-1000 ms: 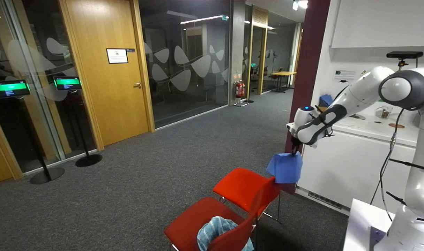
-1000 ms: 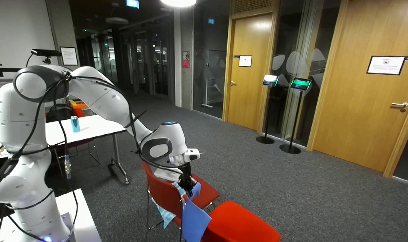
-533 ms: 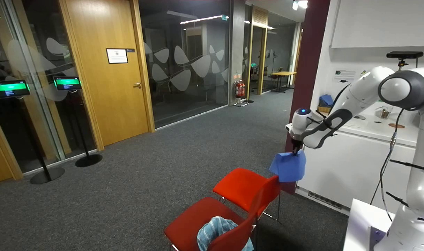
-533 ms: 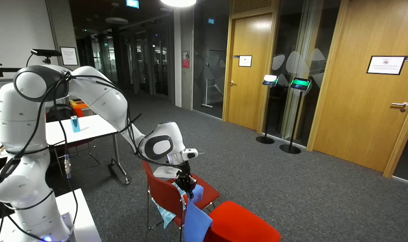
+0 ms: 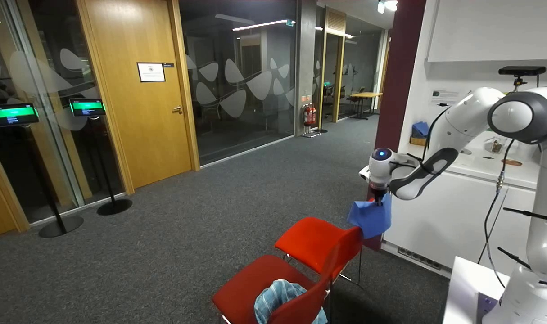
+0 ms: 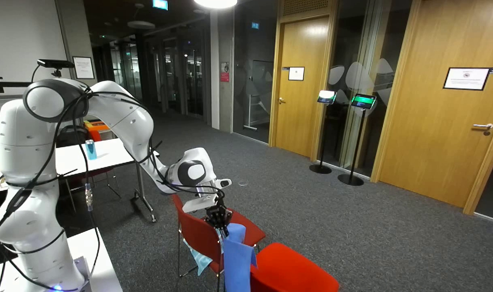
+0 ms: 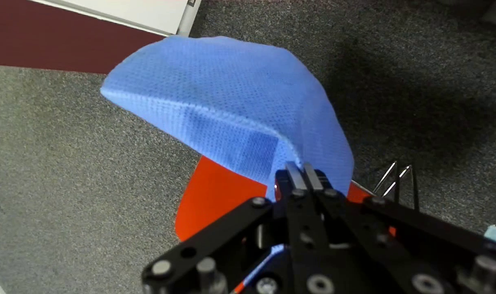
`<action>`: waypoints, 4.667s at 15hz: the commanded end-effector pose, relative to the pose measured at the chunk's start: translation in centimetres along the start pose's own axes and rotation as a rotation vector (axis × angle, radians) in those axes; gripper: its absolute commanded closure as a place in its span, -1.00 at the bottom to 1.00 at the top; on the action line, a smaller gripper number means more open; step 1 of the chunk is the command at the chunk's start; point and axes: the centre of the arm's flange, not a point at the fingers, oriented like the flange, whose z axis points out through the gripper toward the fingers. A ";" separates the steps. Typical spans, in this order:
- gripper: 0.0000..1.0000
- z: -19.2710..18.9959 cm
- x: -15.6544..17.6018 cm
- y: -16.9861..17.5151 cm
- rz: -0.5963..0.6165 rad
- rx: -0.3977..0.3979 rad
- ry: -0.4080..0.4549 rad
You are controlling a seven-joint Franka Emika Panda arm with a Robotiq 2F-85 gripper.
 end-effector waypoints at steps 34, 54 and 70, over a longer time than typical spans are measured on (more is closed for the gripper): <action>1.00 2.2 1.2 -0.1 -0.022 -0.161 0.273; 1.00 5.5 1.5 -0.9 -0.193 0.050 0.253; -0.32 6.0 1.8 0.6 -0.184 0.116 0.242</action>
